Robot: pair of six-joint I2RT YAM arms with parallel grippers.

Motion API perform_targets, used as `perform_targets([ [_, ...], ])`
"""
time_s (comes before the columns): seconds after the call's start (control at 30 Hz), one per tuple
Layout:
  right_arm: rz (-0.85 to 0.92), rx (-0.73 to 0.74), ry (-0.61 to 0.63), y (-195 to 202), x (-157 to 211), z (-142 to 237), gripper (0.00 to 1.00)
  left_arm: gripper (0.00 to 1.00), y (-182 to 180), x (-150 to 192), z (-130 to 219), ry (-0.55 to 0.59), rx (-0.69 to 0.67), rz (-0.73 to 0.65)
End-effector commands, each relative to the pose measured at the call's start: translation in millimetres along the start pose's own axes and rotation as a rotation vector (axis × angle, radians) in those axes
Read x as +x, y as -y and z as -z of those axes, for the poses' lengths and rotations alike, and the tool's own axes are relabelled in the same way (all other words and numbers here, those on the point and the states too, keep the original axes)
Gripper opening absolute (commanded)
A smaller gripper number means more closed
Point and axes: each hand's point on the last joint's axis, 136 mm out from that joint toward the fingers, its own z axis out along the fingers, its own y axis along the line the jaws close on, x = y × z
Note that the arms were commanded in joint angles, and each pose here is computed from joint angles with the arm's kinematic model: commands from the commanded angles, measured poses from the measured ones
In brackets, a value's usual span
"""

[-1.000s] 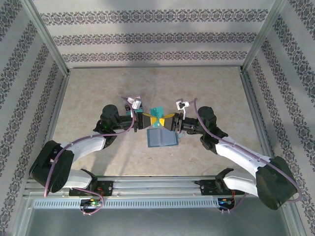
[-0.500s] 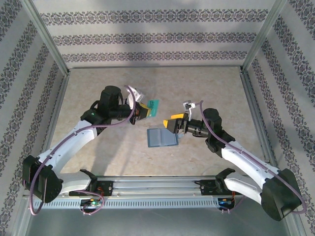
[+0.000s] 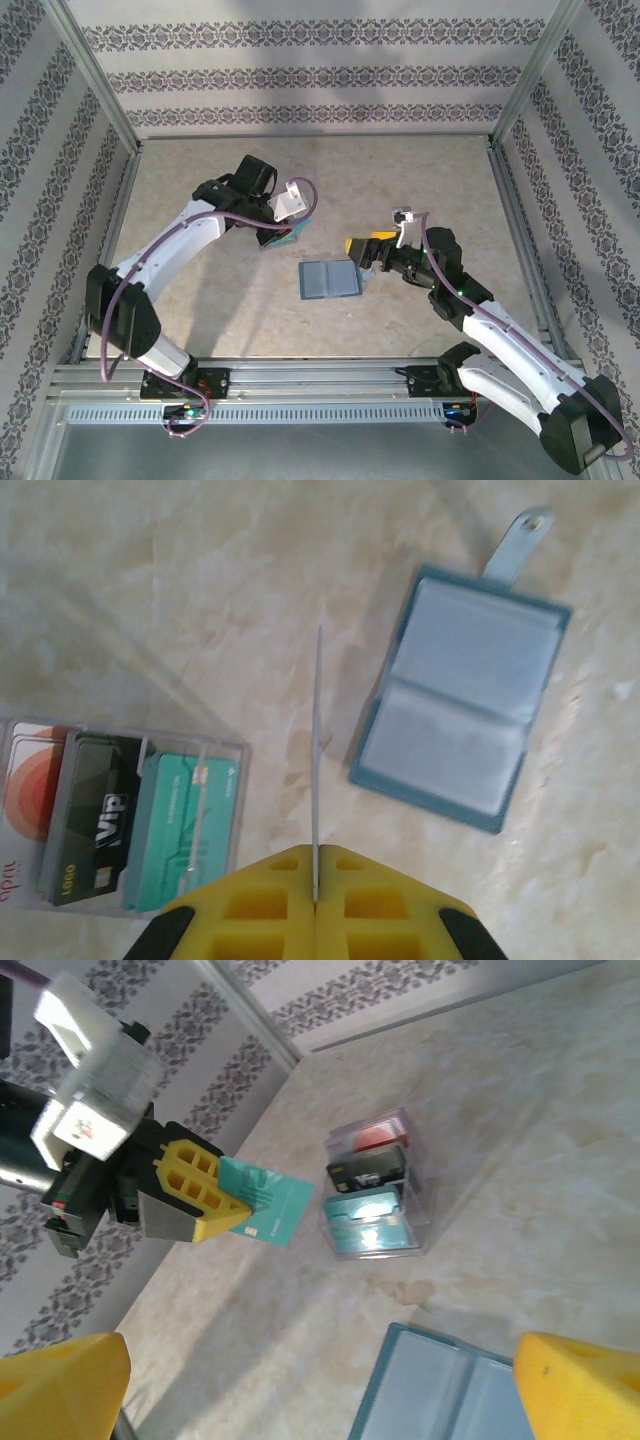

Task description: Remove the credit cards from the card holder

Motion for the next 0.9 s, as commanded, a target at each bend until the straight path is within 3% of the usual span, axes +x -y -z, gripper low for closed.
perform_targets([
  [0.0, -0.015, 0.101, 0.018, 20.8, 1.7, 7.1, 0.98, 0.00, -17.2, 21.0, 0.8, -0.113, -0.019, -0.082],
  [0.63, -0.088, 0.238, 0.048, 43.8, 0.2, 23.9, 0.98, 0.00, -79.1, 65.9, -31.9, -0.366, -0.048, -0.226],
  [0.87, -0.100, 0.263, 0.046, 47.7, 0.7, 26.0, 0.98, 0.00, -82.1, 69.7, -37.0, -0.384, -0.023, -0.248],
])
